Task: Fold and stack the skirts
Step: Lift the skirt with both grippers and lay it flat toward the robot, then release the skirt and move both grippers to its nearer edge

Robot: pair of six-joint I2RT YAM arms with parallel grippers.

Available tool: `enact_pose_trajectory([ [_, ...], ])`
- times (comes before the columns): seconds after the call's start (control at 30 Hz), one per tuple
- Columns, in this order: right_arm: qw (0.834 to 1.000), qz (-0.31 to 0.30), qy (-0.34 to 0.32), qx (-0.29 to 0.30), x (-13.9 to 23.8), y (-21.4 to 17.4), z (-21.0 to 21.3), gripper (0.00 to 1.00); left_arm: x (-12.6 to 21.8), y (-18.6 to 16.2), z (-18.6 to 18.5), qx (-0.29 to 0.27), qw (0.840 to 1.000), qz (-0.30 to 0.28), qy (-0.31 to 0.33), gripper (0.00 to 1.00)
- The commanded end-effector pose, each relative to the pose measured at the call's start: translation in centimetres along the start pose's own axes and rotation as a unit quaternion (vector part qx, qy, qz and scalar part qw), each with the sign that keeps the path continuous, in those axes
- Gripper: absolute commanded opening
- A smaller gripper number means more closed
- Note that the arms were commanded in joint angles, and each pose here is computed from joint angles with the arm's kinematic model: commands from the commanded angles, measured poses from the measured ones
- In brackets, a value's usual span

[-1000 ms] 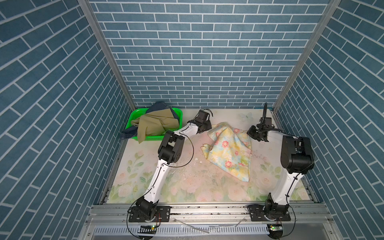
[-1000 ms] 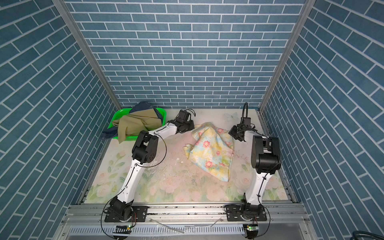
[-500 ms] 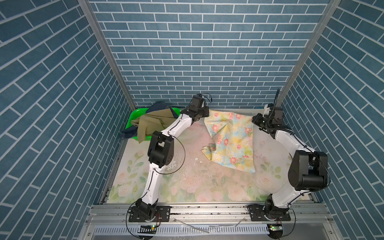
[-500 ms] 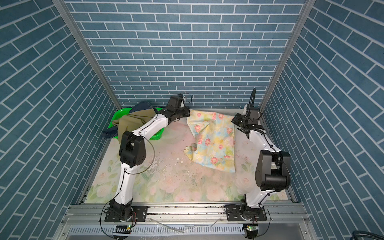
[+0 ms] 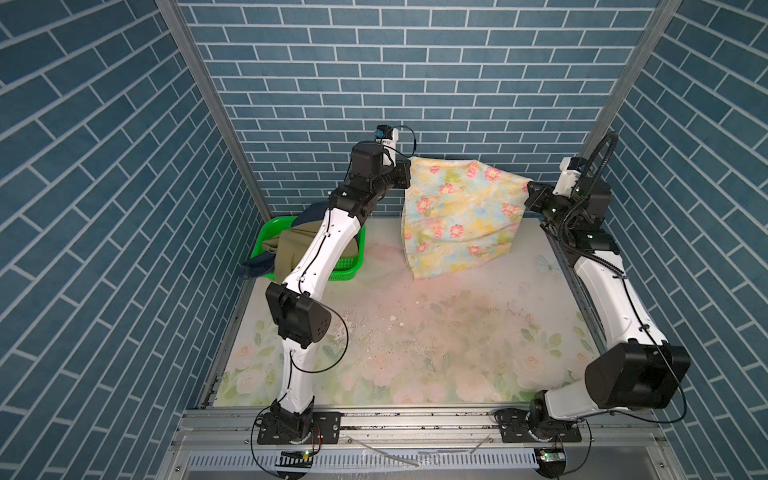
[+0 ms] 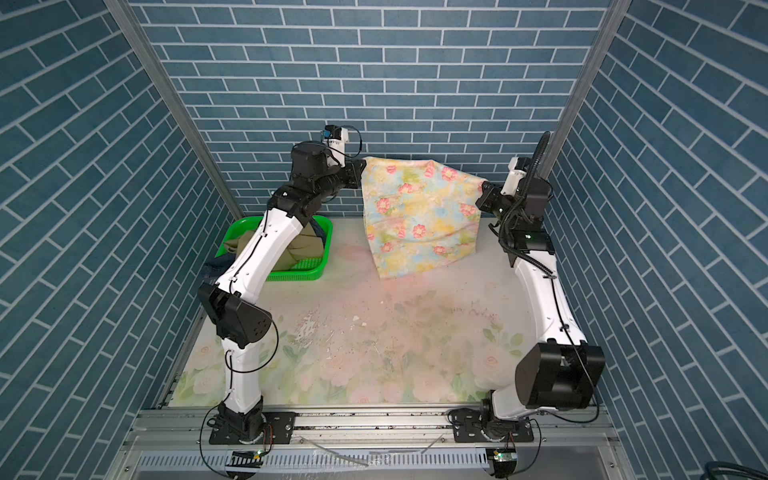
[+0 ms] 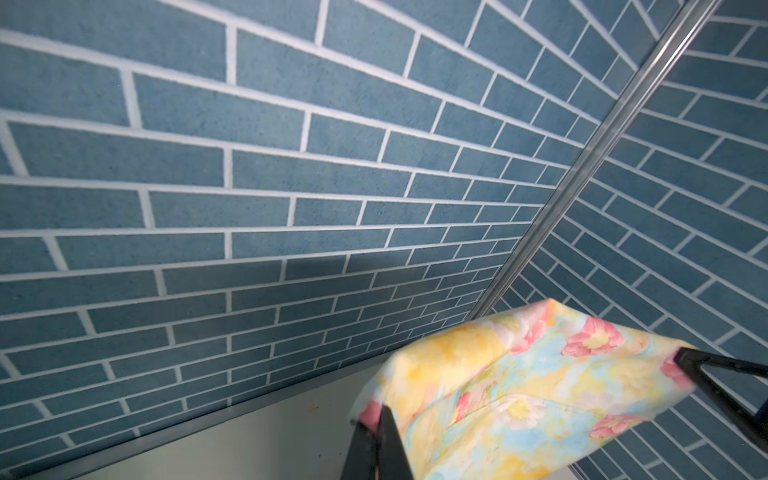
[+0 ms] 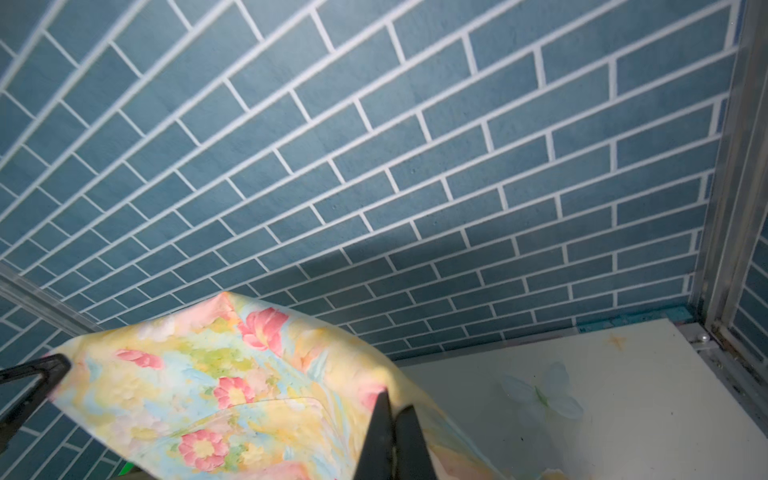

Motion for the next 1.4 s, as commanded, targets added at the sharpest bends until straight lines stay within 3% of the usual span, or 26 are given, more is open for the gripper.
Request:
enact_pose_trajectory([
  [0.0, 0.999, -0.013, 0.018, 0.041, 3.5, -0.5, 1.4, 0.00, 3.4, -0.8, -2.0, -0.027, 0.999, 0.005, -0.031, 0.00],
  [0.07, 0.999, 0.005, 0.013, 0.038, 5.7, -3.2, 1.5, 0.00, 5.3, -3.0, -2.4, -0.027, 0.999, 0.010, -0.044, 0.00],
  [0.2, 0.998, 0.059, -0.018, 0.009, 12.2, -11.2, 1.3, 0.03, 9.3, -10.9, -1.2, -0.011, 0.997, 0.036, -0.067, 0.00],
  [0.23, 0.997, 0.070, -0.035, 0.000, 14.0, -12.8, 1.3, 0.16, 10.4, -12.7, -0.7, 0.000, 0.997, 0.036, -0.070, 0.00],
  [0.27, 0.996, 0.082, -0.046, -0.009, 16.1, -14.4, 1.3, 0.37, 11.6, -15.1, 0.1, 0.014, 0.997, 0.038, -0.072, 0.06],
  [0.33, 0.992, 0.097, -0.072, -0.028, 19.8, -17.0, 1.3, 0.68, 13.8, -19.2, 1.4, 0.037, 0.996, 0.048, -0.061, 0.40],
  [0.37, 0.991, 0.096, -0.081, -0.039, 21.5, -17.9, 1.4, 0.77, 14.8, -20.9, 2.1, 0.046, 0.996, 0.055, -0.056, 0.60],
  [0.4, 0.991, 0.095, -0.083, -0.051, 22.8, -18.7, 1.5, 0.80, 15.8, -21.9, 2.4, 0.048, 0.996, 0.060, -0.049, 0.70],
  [0.5, 0.983, 0.112, -0.107, -0.100, 24.1, -20.1, 1.3, 0.80, 18.0, -23.9, 3.4, 0.041, 0.996, 0.079, 0.001, 0.88],
  [0.67, 0.956, 0.210, -0.125, -0.164, 19.2, -21.4, 0.1, 0.77, 17.5, -23.1, 3.7, 0.025, 0.993, 0.104, 0.058, 0.92],
  [0.8, 0.938, 0.269, -0.128, -0.177, 13.7, -21.7, -1.2, 0.74, 13.5, -23.0, 4.1, 0.017, 0.978, 0.172, 0.114, 0.93],
  [0.93, 0.931, 0.291, -0.141, -0.169, 8.8, -21.5, -2.9, 0.73, 8.6, -23.8, 4.5, 0.012, 0.964, 0.228, 0.135, 0.94],
  [1.17, 0.917, 0.310, -0.175, -0.182, 2.4, -22.5, -7.0, 0.70, 0.7, -24.9, 5.5, 0.013, 0.956, 0.262, 0.131, 0.96],
  [1.37, 0.914, 0.307, -0.177, -0.196, -1.8, -23.3, -9.9, 0.65, -3.1, -25.6, 7.5, 0.027, 0.952, 0.274, 0.130, 0.97],
])
Point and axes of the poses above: each gripper's point midway between its finger pads, its own x axis back along the fingers, its own z axis along the line the jaws close on, y = z × x, the point moved 10 cm from there along x, back along the fingers, and after that the axes turned 8 degrees about x, right-handed, at the moved point
